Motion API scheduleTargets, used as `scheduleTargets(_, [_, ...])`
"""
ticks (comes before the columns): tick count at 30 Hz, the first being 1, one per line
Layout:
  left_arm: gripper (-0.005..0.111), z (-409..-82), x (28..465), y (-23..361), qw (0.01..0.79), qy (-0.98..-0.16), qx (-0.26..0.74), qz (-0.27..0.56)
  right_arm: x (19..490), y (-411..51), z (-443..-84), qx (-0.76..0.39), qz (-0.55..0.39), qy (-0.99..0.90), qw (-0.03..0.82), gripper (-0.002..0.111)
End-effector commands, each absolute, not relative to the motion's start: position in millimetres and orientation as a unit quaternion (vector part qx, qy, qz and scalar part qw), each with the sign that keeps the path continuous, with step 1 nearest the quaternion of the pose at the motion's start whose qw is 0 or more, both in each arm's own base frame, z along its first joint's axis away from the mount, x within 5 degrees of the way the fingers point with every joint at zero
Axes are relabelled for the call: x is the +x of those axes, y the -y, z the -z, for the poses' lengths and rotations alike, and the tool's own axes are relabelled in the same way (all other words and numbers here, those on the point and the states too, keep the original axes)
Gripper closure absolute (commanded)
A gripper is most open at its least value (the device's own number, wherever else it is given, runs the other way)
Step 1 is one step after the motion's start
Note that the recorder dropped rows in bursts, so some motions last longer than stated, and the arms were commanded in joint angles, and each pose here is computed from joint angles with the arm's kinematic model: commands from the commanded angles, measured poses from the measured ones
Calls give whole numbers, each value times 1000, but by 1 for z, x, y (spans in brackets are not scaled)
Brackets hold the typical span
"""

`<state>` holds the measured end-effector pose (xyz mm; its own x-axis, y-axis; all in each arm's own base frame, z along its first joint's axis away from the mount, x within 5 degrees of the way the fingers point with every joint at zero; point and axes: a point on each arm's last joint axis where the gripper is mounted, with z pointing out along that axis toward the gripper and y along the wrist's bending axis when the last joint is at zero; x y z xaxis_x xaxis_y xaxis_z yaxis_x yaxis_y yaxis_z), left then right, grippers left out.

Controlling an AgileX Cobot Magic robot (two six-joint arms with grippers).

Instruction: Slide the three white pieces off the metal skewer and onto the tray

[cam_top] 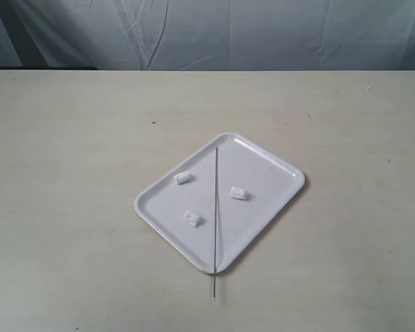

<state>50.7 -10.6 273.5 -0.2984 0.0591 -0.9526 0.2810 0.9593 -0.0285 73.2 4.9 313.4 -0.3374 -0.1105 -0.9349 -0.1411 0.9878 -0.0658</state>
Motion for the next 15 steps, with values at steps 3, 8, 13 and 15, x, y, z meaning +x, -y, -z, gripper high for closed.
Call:
scheduleTargets(3, [107,-257,58,10,609,-780,142,43,74,4,-297,-48,33,-827,560,88])
scheduleTargets(8, [107,-254,61,-2,607,-792,14,57,74,10,-294,-3,39,-834,550,88])
scheduleTargets(13, [107,-246,67,5,648,-757,61,55,74,12,-295,-1,52,-832,553,88])
scheduleTargets(15, [107,-245,69,7,651,-754,83,39,74,13,-295,1,54,-833,550,88])
